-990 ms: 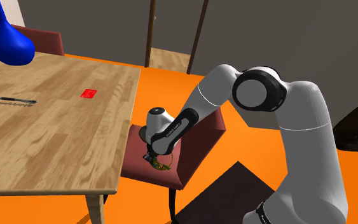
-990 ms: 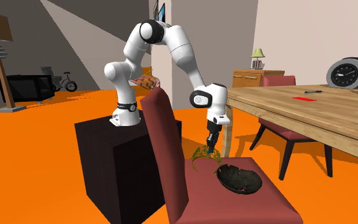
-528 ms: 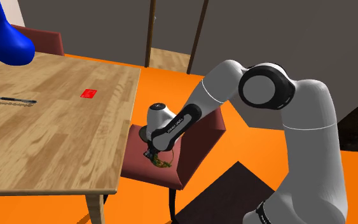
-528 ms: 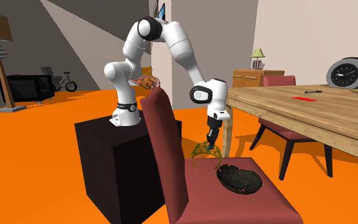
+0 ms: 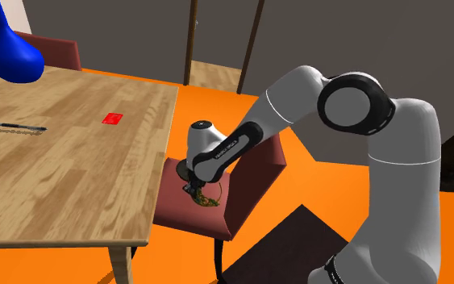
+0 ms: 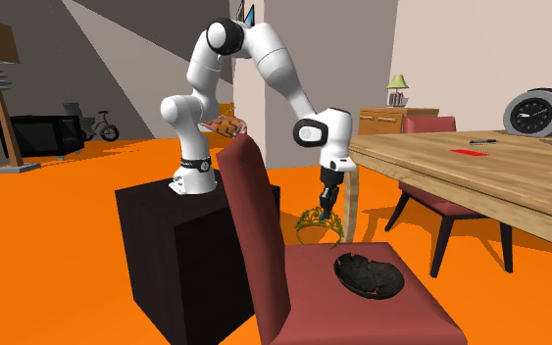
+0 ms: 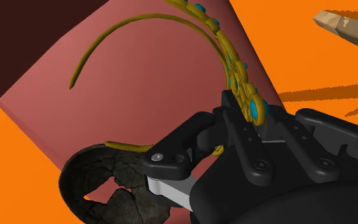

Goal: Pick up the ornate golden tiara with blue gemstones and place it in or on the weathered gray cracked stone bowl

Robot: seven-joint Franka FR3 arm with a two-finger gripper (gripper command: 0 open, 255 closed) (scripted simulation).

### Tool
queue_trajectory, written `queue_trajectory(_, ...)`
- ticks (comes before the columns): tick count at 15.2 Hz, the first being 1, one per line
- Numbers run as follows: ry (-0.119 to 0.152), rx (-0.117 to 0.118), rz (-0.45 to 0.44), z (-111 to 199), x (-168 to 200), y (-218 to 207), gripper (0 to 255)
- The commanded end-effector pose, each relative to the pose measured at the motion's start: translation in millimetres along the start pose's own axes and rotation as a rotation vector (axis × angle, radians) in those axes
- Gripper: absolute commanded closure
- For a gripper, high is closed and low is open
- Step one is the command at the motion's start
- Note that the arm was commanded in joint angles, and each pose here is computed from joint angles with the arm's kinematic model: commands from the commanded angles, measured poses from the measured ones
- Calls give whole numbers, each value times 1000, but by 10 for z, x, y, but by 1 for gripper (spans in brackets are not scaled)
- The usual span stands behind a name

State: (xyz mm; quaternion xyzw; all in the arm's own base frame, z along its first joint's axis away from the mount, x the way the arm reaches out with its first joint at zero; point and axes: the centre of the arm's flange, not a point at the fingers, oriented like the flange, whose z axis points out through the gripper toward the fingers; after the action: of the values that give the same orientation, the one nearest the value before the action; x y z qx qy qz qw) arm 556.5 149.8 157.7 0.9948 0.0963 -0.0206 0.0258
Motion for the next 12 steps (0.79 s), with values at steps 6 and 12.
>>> queue_trajectory(6, 0, 0, 0, -373, -22, 10, 255)
queue_trajectory(12, 0, 0, 0, -593, 208, 129, 255)
